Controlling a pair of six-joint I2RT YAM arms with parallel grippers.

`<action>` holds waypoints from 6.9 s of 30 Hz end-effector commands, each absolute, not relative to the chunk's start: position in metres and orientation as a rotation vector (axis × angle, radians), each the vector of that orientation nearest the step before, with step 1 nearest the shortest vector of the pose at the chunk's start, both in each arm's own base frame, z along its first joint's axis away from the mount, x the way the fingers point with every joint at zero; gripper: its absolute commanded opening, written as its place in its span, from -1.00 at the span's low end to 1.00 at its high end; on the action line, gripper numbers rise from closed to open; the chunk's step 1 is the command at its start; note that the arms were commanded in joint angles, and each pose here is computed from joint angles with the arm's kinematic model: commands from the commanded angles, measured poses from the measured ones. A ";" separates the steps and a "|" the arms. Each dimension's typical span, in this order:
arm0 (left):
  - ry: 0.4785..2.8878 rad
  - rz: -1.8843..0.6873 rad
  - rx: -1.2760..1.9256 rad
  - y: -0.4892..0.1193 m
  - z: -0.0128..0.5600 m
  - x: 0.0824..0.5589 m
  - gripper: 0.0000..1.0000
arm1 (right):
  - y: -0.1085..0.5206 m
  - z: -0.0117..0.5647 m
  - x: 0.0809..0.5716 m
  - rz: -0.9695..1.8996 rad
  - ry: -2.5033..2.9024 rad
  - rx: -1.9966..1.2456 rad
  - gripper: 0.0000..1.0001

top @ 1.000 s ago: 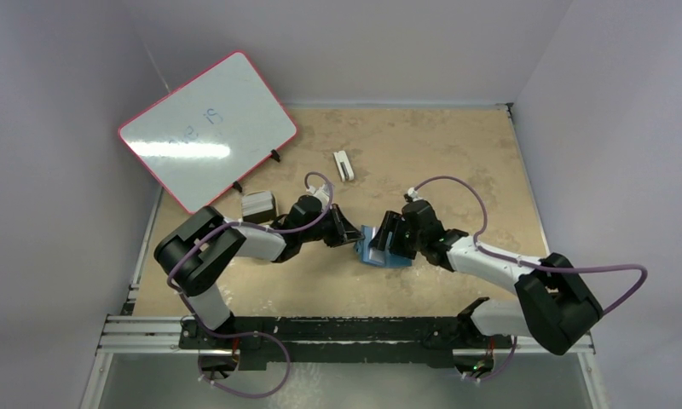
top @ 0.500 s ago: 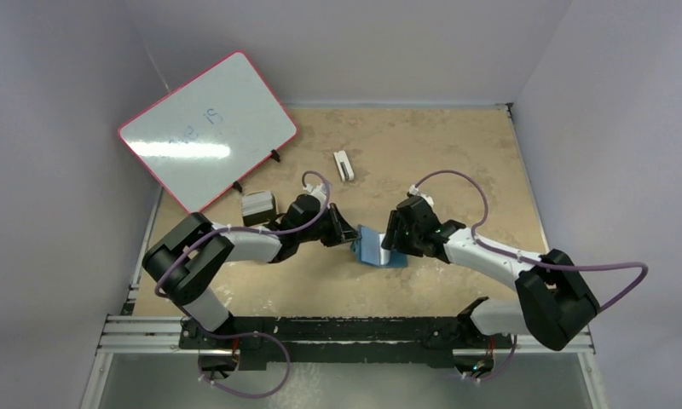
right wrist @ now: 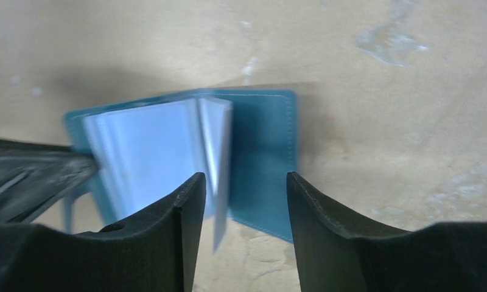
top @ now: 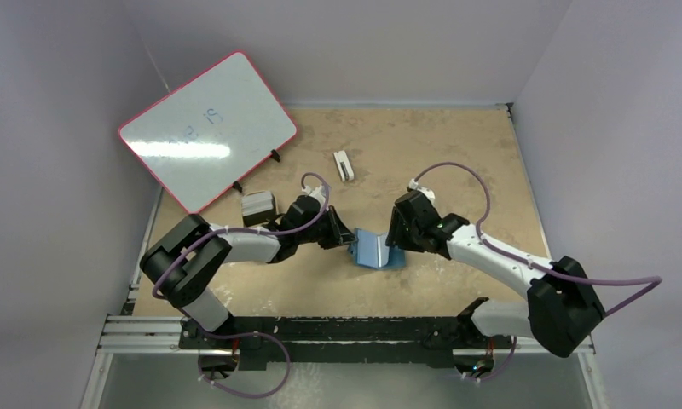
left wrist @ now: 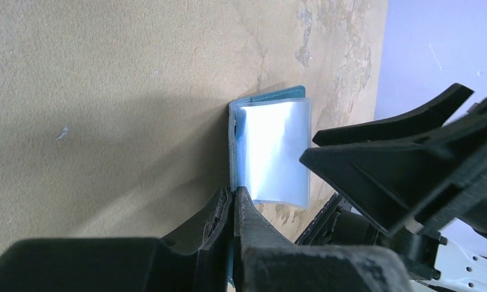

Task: Put the credit cards into the card holder
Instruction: Open the card holder at the center of the board, then pick up the credit card from the storage box.

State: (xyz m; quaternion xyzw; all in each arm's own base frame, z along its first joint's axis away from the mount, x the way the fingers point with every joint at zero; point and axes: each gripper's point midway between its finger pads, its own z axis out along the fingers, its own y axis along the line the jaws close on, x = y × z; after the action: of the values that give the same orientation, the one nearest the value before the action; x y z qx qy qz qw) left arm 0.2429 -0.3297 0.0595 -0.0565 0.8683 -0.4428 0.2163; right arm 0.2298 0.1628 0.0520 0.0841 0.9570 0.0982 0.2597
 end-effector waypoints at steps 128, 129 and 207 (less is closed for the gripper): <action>2.335 -1.243 -0.084 -0.336 0.092 0.245 -0.34 | 0.164 0.033 0.221 0.043 2.587 0.254 0.35; 2.338 -1.235 -0.078 -0.336 0.091 0.246 -0.31 | 0.164 0.032 0.221 0.040 2.591 0.253 0.35; 2.335 0.228 0.307 -0.123 0.172 0.305 0.23 | 0.248 0.031 0.242 0.226 2.602 0.007 0.35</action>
State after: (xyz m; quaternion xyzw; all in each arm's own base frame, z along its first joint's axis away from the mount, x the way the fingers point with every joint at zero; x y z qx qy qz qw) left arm 0.3134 -0.1587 0.1580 -0.0529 0.9190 -0.0218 0.3901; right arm 0.2394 0.2458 0.0257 0.0160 0.9633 0.0842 0.2543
